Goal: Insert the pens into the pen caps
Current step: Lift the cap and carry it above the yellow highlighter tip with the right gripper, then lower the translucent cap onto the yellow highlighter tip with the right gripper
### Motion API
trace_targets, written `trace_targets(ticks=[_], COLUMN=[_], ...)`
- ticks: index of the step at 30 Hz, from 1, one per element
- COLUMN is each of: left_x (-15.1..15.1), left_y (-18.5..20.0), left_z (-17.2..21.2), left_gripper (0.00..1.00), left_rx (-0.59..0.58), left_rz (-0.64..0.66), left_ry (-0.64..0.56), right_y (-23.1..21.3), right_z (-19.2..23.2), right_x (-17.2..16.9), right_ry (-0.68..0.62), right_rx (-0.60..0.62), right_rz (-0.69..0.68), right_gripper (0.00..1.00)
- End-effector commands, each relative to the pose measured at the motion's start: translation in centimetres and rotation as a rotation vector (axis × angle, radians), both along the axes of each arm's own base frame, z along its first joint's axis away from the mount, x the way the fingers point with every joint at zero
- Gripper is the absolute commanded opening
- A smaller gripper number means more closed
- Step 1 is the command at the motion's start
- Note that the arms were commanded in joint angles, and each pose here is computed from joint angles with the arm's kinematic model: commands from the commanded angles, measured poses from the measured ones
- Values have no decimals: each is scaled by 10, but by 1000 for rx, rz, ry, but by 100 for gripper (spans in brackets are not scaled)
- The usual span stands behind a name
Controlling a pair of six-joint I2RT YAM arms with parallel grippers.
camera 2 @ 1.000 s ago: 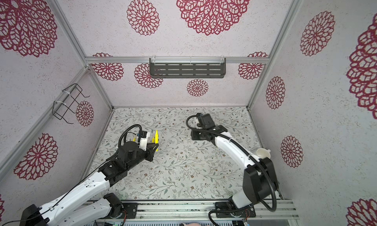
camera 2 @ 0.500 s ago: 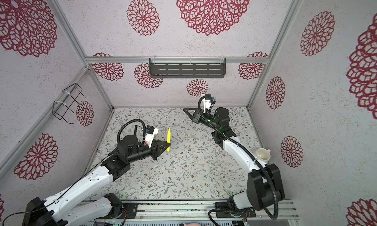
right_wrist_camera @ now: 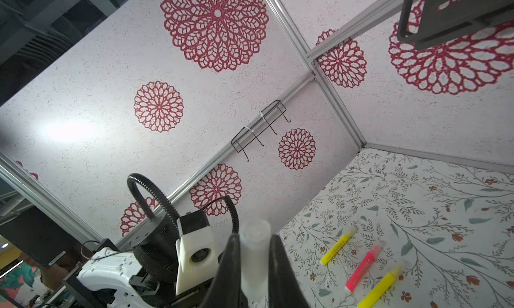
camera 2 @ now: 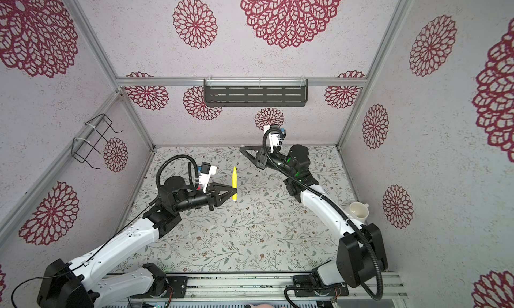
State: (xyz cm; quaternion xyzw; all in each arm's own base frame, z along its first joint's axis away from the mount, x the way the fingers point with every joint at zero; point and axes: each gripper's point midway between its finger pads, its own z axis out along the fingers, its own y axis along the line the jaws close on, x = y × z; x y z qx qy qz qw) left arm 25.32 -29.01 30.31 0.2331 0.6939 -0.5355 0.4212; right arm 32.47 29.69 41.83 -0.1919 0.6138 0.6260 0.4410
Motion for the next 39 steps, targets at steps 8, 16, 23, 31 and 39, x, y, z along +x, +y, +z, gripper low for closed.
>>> trace_targets(ticks=[8, 16, 23, 31, 39], left_x=[6, 10, 12, 14, 16], left_y=[1, 6, 5, 7, 8], left_z=[14, 9, 6, 6, 6], left_gripper=[0, 0, 0, 0, 0], left_rx=[-12, 24, 31, 36, 38], left_rz=[15, 57, 57, 73, 83], left_ry=[-29, -31, -22, -27, -28], right_y=[16, 13, 13, 14, 20], right_z=[14, 8, 10, 8, 0], right_x=[-17, -20, -25, -29, -34], right_ry=[-115, -125, -124, -115, -96], right_rx=[-192, -279, -284, -291, -284], right_rz=[-83, -139, -140, -129, -114], right_gripper=[0, 0, 0, 0, 0])
